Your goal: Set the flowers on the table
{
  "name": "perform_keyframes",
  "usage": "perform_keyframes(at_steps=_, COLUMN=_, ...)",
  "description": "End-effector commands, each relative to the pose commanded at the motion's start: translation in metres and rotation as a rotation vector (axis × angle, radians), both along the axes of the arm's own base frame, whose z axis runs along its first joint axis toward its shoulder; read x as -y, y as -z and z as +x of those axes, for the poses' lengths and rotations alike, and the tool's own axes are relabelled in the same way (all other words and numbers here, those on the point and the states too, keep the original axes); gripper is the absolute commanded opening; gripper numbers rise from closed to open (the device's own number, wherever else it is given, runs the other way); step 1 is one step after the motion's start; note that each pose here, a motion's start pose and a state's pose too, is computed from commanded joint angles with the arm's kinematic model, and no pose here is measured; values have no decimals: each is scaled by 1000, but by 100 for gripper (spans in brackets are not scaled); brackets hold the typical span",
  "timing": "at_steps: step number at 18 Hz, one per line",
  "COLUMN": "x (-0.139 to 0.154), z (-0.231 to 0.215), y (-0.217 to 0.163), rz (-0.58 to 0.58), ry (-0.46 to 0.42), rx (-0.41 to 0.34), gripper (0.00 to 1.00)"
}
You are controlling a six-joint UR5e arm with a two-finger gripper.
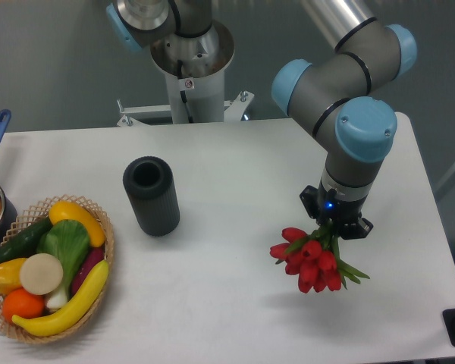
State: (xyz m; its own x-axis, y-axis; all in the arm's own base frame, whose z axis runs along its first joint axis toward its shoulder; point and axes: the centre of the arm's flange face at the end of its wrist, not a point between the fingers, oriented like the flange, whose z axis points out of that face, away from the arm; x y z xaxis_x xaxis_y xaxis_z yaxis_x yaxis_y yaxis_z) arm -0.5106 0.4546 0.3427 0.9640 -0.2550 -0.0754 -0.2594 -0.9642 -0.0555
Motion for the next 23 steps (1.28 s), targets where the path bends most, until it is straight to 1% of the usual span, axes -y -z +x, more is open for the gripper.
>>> perform_keyframes(at_steps=7, x=-1, z=1, y=0, rz=-3, ry=3, rx=-2, gripper=21)
perform_keyframes(at_steps=12, x=-1, z=0, y=8, rz=-10, ry=3, rx=10, gripper=20)
perform_keyframes(at_steps=14, x=-2, z=1, y=18, rz=-15, ry=3, rx=25, gripper=21)
perform_keyframes(at_steps=16, x=-12, z=9, y=30, rz=-20, ry=21, rx=34, gripper=21)
perform_keyframes(at_steps=20, x=-9, z=19, y=51, rz=-16, ry=26, rx=30, gripper=26)
perform_keyframes(at_steps=23, x=-8, z=27, y=65, rz=-12, ry=28, rx=29, gripper=26)
